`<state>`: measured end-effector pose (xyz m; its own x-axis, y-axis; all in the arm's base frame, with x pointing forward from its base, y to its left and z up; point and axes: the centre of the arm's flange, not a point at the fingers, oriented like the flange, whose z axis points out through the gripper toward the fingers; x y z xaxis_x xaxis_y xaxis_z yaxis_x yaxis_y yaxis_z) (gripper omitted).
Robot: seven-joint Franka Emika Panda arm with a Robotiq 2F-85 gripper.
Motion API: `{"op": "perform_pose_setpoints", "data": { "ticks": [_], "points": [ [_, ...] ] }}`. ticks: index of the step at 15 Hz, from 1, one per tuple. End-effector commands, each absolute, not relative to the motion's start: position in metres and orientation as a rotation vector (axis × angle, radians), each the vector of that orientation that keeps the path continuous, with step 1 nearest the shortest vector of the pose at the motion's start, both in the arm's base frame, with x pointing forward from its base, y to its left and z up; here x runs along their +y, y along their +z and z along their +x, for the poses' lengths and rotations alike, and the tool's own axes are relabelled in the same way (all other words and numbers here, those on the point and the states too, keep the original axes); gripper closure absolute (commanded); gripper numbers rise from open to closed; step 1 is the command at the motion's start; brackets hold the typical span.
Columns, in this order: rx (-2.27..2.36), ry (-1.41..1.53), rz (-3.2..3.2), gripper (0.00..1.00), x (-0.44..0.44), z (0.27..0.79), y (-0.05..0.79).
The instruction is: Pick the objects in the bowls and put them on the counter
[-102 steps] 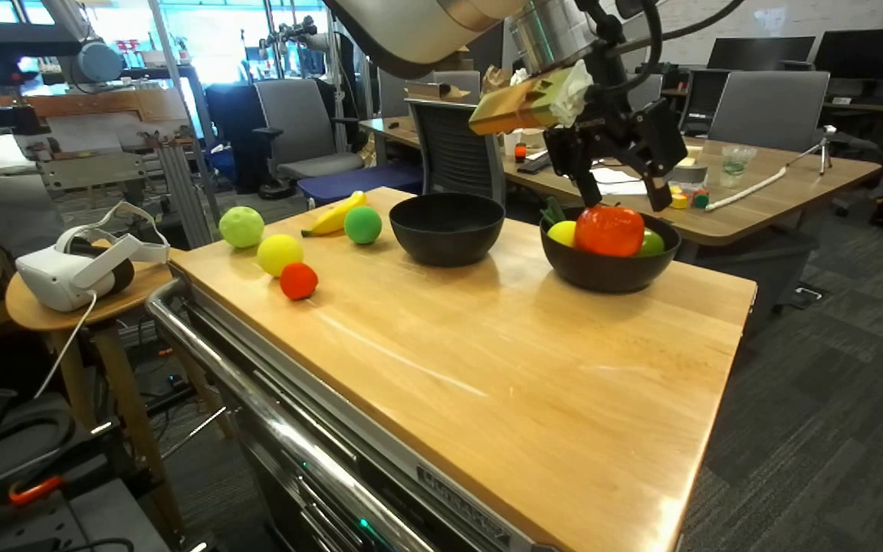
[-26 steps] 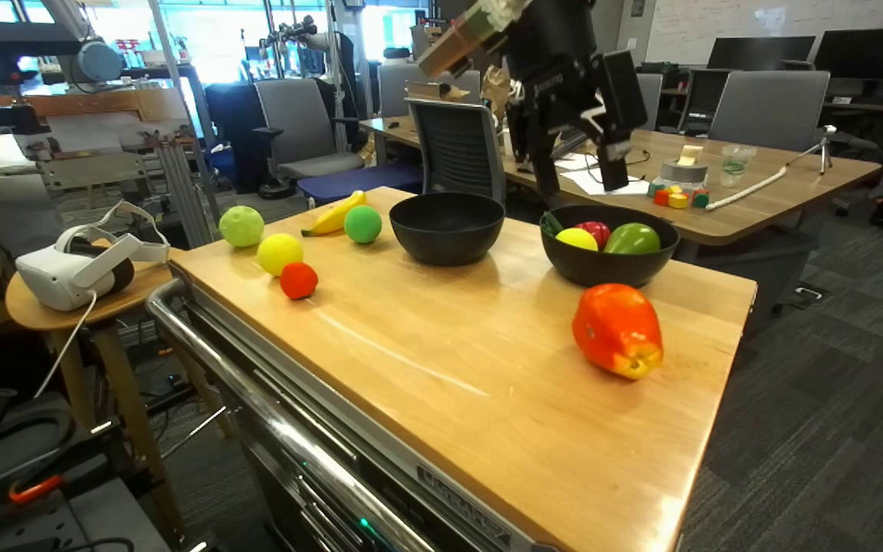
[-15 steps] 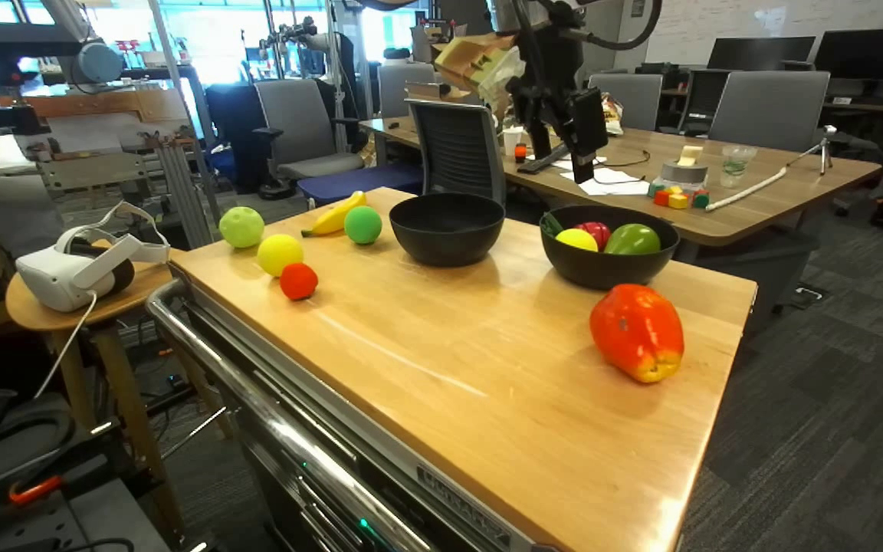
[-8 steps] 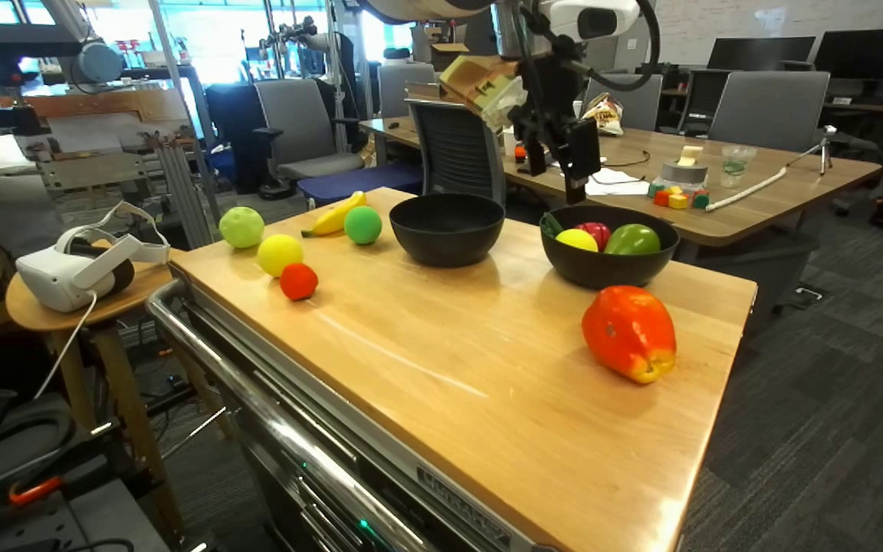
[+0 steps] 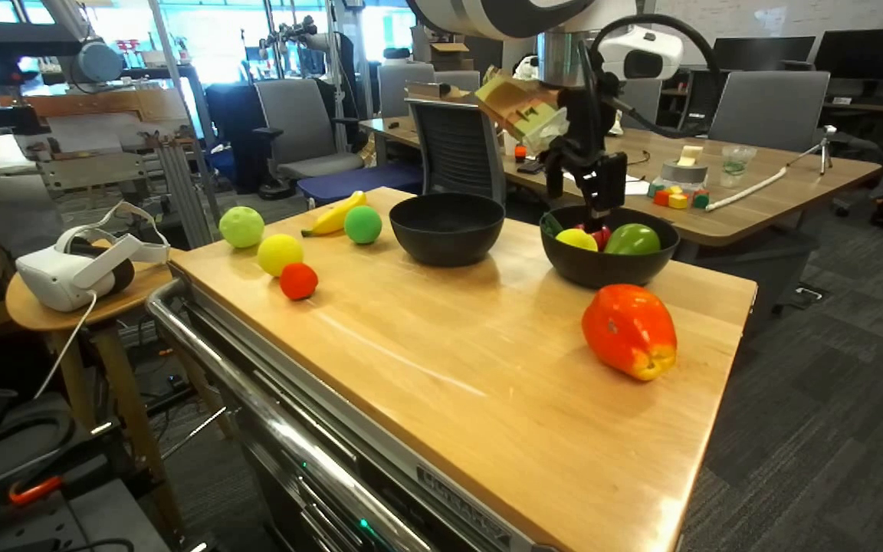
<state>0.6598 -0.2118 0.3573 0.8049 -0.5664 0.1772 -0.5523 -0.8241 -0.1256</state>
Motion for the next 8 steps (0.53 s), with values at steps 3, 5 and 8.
{"op": "perform_pose_setpoints", "data": {
  "ticks": [3,5,8],
  "points": [
    [0.907,-0.191,-2.864,0.08,-0.233,0.683,0.344],
    [0.919,-0.164,-2.856,0.18,-0.236,0.687,0.338],
    [0.933,-0.145,-2.853,0.37,-0.24,0.692,0.332]
  ]
}}
